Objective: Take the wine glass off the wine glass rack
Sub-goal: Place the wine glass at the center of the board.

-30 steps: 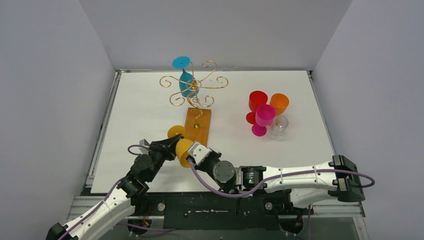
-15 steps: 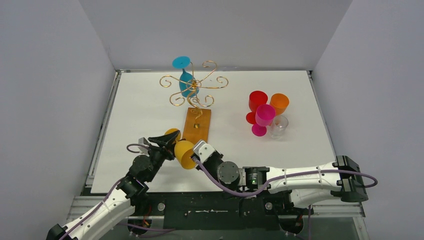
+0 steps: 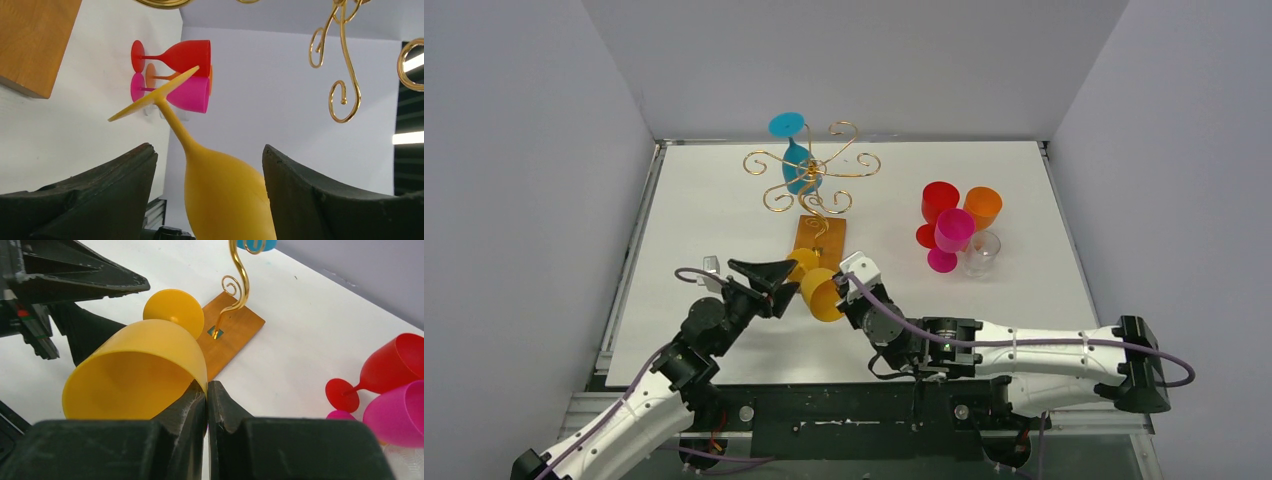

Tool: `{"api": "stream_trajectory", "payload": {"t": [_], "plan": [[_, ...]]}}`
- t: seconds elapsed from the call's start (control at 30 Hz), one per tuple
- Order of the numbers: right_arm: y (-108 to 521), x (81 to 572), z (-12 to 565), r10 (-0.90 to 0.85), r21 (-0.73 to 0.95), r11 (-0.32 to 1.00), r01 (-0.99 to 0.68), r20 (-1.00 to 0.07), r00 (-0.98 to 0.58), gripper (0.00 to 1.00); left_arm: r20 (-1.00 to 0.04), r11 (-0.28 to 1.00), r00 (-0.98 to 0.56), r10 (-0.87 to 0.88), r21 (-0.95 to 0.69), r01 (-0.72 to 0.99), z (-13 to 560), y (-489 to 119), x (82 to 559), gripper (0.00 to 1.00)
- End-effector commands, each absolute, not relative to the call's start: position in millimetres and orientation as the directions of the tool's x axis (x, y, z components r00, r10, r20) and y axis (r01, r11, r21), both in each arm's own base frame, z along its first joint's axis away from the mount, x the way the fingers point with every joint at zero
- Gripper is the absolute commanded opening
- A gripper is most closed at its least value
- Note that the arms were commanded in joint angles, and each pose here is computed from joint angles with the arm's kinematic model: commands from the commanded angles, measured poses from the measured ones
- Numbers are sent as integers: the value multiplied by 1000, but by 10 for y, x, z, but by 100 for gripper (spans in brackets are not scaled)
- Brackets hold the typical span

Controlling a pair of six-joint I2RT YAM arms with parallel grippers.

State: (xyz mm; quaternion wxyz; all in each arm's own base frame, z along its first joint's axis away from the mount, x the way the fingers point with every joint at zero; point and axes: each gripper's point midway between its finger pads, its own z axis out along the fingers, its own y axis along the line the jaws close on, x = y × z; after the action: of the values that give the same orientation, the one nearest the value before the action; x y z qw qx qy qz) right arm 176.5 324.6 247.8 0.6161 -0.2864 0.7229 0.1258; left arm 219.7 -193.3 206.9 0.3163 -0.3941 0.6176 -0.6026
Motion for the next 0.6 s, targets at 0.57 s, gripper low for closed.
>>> {"api": "stream_trajectory", "payload": {"t": [0.57], "plan": [[2164,1778,2619,-209,-5,906,-424,-876,-435,0,-647,679,-657,-386,-682,273,2218,-2229,2175,79]]}}
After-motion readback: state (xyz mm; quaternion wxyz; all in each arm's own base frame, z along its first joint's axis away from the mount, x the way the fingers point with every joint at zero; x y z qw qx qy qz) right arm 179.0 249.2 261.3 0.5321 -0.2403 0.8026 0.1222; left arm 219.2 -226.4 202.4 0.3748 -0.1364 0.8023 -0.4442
